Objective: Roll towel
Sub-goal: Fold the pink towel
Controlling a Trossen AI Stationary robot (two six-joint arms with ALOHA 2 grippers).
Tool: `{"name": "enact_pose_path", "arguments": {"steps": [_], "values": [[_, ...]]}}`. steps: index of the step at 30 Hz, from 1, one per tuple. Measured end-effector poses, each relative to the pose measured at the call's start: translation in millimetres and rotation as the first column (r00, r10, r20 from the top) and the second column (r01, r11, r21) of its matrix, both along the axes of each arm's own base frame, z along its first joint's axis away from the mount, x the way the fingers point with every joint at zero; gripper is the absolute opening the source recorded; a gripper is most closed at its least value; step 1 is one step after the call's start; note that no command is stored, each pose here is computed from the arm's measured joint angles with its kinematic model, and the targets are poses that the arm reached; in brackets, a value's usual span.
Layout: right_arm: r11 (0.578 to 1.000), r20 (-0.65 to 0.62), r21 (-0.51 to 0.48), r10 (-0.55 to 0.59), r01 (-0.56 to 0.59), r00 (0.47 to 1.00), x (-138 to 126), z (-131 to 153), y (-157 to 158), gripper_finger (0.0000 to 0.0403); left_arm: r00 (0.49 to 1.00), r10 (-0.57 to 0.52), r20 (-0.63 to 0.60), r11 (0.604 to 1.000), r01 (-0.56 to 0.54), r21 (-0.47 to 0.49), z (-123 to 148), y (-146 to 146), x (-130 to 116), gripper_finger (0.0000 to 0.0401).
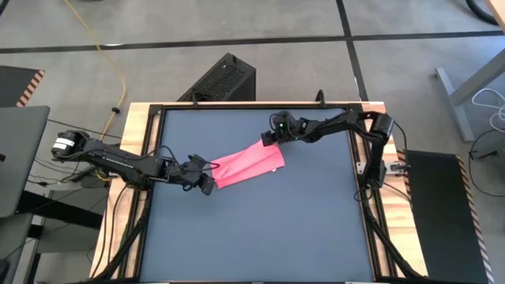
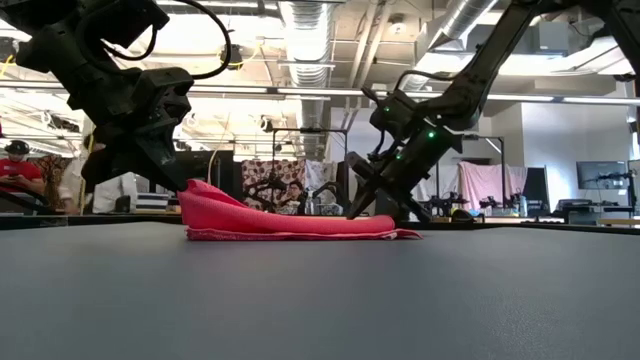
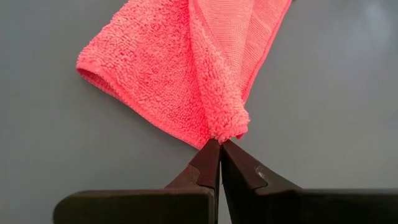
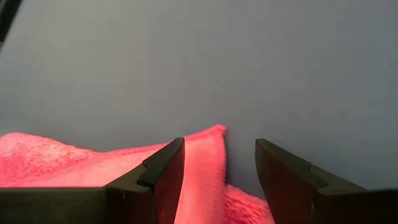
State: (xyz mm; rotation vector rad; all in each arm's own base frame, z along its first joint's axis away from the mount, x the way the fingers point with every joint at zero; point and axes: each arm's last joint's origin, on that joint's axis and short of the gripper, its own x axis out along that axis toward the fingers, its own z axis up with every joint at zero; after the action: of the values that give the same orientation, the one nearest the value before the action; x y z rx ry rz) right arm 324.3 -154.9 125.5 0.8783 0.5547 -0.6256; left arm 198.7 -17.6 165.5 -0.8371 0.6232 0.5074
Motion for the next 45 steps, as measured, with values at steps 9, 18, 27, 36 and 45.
{"name": "enact_pose_path", "arguments": {"steps": [9, 18, 27, 36, 45], "values": [[0.999, 0.035, 0.007, 0.035, -0.035, 0.999, 8, 5, 4, 0.021, 1.0, 0.006, 0.001, 1.0, -0.006, 0.004, 0, 0, 0, 0.0], [0.999, 0.028, 0.006, 0.043, -0.043, 0.999, 10, 5, 8, 0.0167, 1.0, 0.007, 0.003, 1.0, -0.007, 0.003, 0, 0, 0, 0.0], [1.0, 0.044, -0.007, 0.029, -0.029, 0.999, 9, 6, 3, 0.0049, 1.0, -0.006, 0.001, 1.0, 0.006, -0.01, 0, 0, 0, 0.0], [0.999, 0.118, -0.042, 0.036, -0.031, 0.992, 13, 13, 1, 0.002, 1.0, 0.0, 0.002, 1.0, 0.0, -0.004, 0, 0, 0, 0.0], [0.997, 0.175, -0.074, 0.029, -0.016, 0.984, 15, 20, -2, 0.0016, 0.992, 0.125, 0.004, 0.99, -0.125, 0.071, 0, 7, -1, 0.0]]}}
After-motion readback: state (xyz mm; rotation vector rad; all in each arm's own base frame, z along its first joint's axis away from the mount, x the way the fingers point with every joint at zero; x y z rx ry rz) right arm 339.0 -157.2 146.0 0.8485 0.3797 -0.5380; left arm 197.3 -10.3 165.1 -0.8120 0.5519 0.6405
